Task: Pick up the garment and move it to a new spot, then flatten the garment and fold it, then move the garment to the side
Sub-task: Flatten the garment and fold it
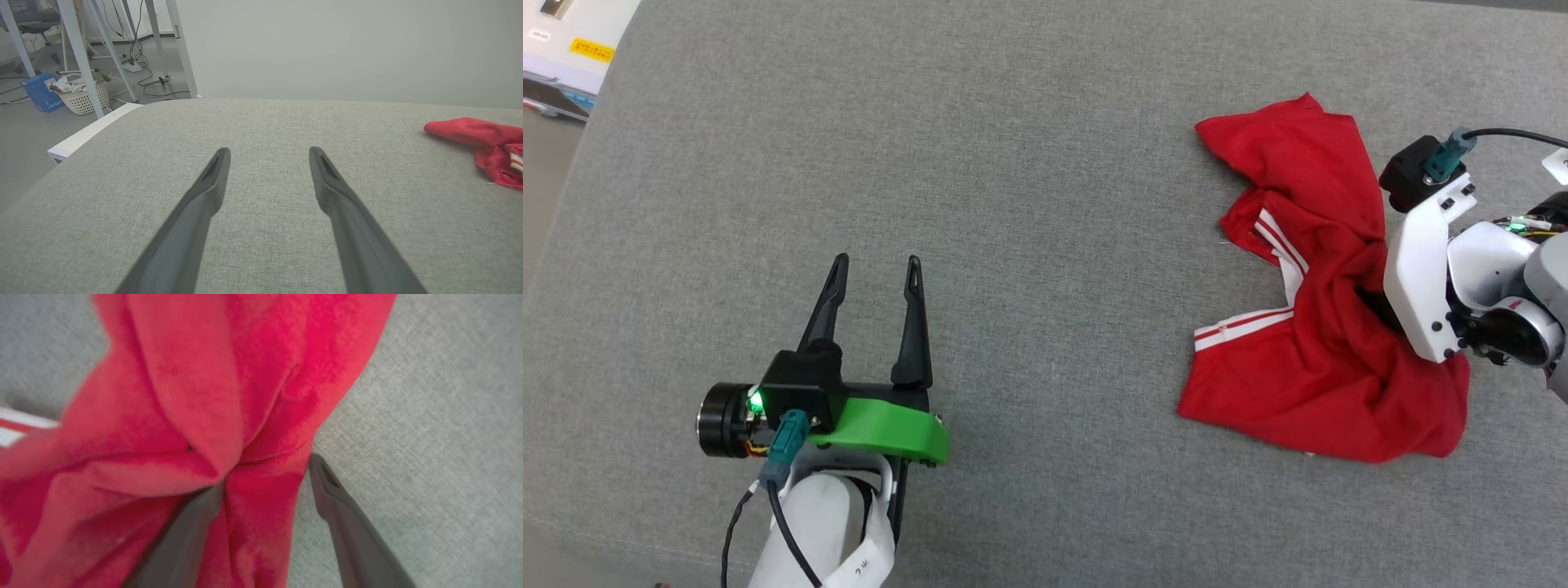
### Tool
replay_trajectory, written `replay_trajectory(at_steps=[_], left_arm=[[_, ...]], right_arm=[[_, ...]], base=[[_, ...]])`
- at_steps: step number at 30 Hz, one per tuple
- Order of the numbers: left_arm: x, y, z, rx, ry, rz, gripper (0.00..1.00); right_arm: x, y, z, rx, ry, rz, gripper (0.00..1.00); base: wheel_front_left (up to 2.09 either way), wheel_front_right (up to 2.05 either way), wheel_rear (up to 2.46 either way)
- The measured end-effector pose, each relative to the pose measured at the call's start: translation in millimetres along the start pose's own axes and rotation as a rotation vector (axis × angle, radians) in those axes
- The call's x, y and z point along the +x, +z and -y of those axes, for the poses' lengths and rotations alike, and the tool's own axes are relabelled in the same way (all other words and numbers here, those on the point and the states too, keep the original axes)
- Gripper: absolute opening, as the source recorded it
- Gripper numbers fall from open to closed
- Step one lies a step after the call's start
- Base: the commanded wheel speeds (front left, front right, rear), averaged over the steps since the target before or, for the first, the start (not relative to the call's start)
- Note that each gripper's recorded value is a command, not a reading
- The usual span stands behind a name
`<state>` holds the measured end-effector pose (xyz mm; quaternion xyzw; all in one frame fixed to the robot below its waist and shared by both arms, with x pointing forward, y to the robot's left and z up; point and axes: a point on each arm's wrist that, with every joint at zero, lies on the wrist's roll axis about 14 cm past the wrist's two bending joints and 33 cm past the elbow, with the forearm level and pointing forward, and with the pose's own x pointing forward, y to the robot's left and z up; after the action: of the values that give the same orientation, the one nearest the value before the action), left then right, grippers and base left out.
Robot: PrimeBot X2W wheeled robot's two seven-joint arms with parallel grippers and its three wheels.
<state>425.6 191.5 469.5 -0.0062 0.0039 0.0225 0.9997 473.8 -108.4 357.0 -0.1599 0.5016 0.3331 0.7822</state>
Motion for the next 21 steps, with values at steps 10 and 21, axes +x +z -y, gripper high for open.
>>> replay_trajectory(at_steps=[10,21], left_arm=[[-8.1,16.0,-1.7,0.002,0.007,0.038,1.00],[-22.2,31.5,8.9,-0.012,-0.020,0.078,1.00]], right_arm=[[-59.6,83.4,7.4,-0.043,-0.055,0.497,0.00],[-179.7,51.4,83.9,0.060,-0.314,0.772,0.00]], base=[[0.00,0.00,0.00],[0.00,0.00,0.00]])
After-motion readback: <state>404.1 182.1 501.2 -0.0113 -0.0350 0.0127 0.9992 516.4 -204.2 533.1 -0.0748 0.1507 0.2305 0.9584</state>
